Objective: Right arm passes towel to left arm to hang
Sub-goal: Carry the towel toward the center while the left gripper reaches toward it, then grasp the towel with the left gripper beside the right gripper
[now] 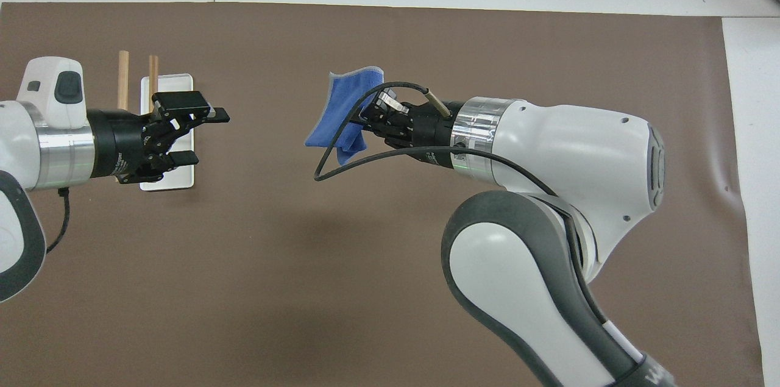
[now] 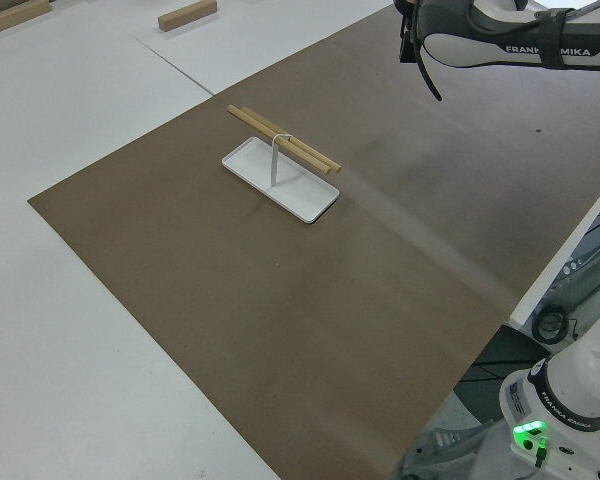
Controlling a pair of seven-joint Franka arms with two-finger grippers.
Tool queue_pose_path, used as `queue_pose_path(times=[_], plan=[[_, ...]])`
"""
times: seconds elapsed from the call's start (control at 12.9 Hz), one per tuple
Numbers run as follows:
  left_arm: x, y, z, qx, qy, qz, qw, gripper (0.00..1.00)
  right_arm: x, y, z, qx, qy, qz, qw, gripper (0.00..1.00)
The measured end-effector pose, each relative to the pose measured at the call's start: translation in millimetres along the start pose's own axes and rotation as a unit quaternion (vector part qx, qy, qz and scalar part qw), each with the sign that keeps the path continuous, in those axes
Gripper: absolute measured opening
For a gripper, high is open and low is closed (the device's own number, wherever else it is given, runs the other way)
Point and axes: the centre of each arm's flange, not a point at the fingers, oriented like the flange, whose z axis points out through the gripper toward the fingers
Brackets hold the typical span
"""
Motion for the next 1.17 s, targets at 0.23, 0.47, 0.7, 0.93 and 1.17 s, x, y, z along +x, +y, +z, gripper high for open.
queue_pose_path(times=[0.23,0.47,0.7,0.93,1.17], plan=[[-35.8,20.3,28.9,-0.056,0.009,-0.066,0.996,1.0,0.0,0.0,0.0,0.0,0.0,0.0,1.0,0.08],[-77.0,36.1,55.8,-0.107,0.029,-0.125,0.986,1.0,0.0,-0.1,0.0,0.0,0.0,0.0,1.0,0.08],[-75.7,33.4,65.0,-0.135,0.043,-0.161,0.977,1.0,0.2,-0.2,-0.3,0.0,0.0,0.0,1.0,0.08],[-69.2,29.4,81.9,-0.148,0.06,-0.182,0.97,1.0,0.8,-0.5,-0.9,0.001,0.001,0.0,1.0,0.08],[-67.1,28.7,83.8,-0.168,0.058,-0.214,0.961,1.0,1.3,-1.2,-1.7,0.002,0.001,0.0,1.0,0.08]])
